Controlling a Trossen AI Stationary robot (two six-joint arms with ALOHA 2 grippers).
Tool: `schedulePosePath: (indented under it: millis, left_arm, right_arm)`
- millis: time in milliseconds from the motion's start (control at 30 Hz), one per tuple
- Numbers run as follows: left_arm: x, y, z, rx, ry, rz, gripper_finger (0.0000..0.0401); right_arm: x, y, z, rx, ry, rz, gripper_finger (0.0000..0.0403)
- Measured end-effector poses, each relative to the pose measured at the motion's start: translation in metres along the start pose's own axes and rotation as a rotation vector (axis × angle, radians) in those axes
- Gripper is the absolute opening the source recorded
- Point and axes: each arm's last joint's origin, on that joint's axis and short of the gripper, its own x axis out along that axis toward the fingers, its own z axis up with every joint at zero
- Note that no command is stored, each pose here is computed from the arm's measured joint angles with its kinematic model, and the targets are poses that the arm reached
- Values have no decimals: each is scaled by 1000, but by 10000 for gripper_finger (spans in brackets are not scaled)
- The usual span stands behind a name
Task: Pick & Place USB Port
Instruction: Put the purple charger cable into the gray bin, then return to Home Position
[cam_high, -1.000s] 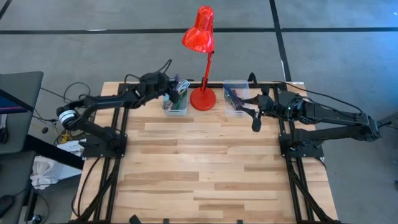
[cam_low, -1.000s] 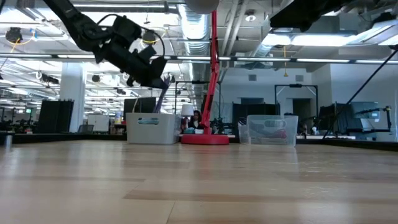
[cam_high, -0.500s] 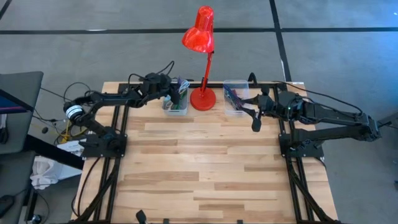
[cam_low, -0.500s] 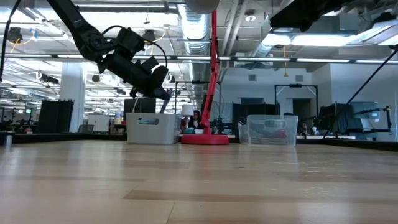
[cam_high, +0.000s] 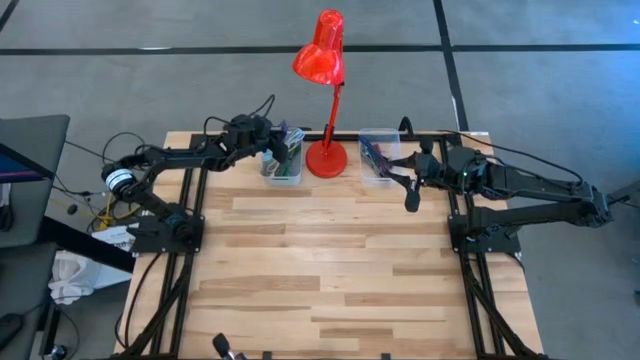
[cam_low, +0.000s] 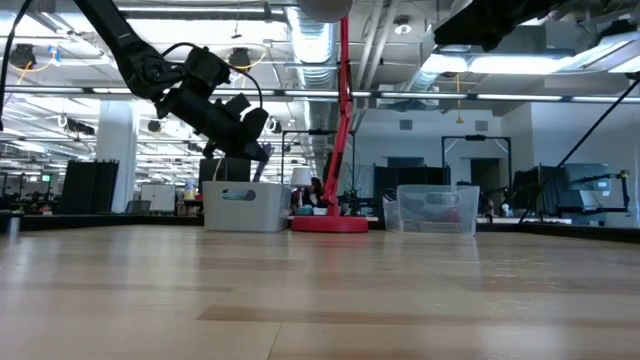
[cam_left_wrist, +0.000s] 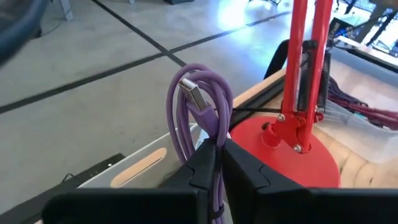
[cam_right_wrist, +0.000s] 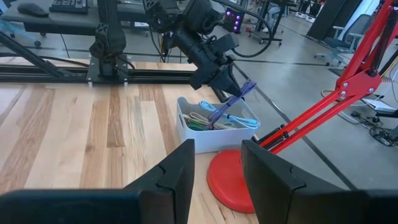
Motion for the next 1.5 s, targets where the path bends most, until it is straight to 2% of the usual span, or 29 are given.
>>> schedulePosePath:
  millis: [167,400,667,933,1100,1300,1500]
  left_arm:
    - [0,2,0,-15,0,7,36]
    - [0,5,-1,7,6,123,66]
    - [0,-1,-2,14,9,81,85]
    - [-1,-25,-2,115,9,-153,85]
    - [-8,-35,3,150,-19,-256,85]
    - [-33,-41,26,164,-125,-451,85]
    - [-64,-54,44,210,-222,-648,85]
  right_arm:
    - [0,0,0,0,0,0,124]
    - [0,0,0,5,0,0,124]
    - [0,0,0,8,0,0,124]
    - [0,0,0,5,0,0,124]
    - [-9,-2,-1,-1,2,1,124]
    - [-33,-5,-5,3,14,8,124]
    - [-54,-7,-7,9,-27,64,124]
